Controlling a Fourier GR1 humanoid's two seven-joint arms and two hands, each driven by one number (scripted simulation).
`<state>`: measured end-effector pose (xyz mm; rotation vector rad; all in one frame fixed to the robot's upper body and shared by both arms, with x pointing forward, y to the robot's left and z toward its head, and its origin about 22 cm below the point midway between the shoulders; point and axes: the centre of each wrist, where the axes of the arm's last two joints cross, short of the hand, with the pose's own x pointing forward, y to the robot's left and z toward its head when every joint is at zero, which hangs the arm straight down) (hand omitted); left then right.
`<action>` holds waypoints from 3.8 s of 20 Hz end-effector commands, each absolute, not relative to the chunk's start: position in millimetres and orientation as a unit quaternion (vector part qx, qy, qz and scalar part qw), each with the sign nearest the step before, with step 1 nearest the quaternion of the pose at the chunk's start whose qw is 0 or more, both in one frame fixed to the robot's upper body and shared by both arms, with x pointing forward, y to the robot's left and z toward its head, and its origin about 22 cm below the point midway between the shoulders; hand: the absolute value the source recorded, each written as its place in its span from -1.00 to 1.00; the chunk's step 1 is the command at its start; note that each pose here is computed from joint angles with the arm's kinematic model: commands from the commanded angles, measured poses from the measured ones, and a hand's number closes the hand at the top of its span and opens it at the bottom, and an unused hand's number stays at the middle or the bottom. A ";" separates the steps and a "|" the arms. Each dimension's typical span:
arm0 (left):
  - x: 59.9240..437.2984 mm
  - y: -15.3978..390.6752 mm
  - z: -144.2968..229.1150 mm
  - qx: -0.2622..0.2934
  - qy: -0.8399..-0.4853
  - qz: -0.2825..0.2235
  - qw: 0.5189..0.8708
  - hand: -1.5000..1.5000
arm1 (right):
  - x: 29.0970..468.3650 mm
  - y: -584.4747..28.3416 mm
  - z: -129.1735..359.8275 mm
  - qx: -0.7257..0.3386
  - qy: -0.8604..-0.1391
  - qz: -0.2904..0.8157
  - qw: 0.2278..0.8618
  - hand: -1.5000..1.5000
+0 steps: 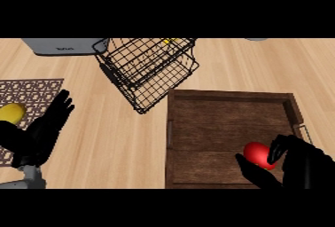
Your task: Pick the tomato from the tray and place it in the tiered basket
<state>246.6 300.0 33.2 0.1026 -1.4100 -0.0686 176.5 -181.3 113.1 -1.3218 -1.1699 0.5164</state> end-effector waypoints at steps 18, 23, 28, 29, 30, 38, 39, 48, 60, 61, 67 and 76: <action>259.6 278.6 30.4 0.023 -0.657 -0.057 0.751 0.00 | 225.6 -37.5 238.7 -0.522 -0.635 0.159 0.547 1.00; 260.3 281.4 39.0 0.021 -0.656 -0.059 0.752 0.00 | 266.7 -25.5 242.1 -0.511 -0.617 0.158 0.577 1.00; 274.0 275.3 57.8 0.016 -0.659 -0.063 0.750 0.00 | 310.5 -14.7 245.8 -0.505 -0.609 0.155 0.591 1.00; 257.5 277.9 38.7 0.021 -0.656 -0.057 0.753 0.00 | 312.4 -7.8 254.1 -0.507 -0.607 0.156 0.592 1.00; 262.4 278.7 38.3 0.017 -0.651 -0.061 0.757 0.00 | 314.1 -3.4 251.1 -0.507 -0.600 0.169 0.595 1.00; 257.5 282.3 22.1 0.023 -0.654 -0.054 0.754 0.00 | 353.3 4.2 243.9 -0.500 -0.572 0.164 0.629 1.00; 266.9 264.9 31.5 0.021 -0.655 -0.064 0.752 0.00 | 358.0 5.0 225.0 -0.502 -0.579 0.155 0.624 1.00; 257.4 275.3 29.6 0.014 -0.651 -0.057 0.757 0.00 | 387.3 4.3 202.1 -0.533 -0.571 0.154 0.605 1.00; 262.8 265.4 40.1 0.009 -0.658 -0.065 0.750 0.00 | 418.7 1.9 196.5 -0.552 -0.608 0.095 0.562 -1.00; 271.0 280.1 30.4 0.019 -0.654 -0.068 0.753 0.00 | 420.5 4.3 207.3 -0.547 -0.609 0.096 0.567 -1.00; 273.2 283.2 42.8 0.014 -0.656 -0.062 0.752 0.00 | 419.2 4.0 206.2 -0.507 -0.648 0.043 0.567 -1.00; 273.7 279.9 44.5 0.020 -0.655 -0.057 0.753 0.00 | 421.2 -5.5 228.9 -0.414 -0.700 -0.125 0.568 -1.00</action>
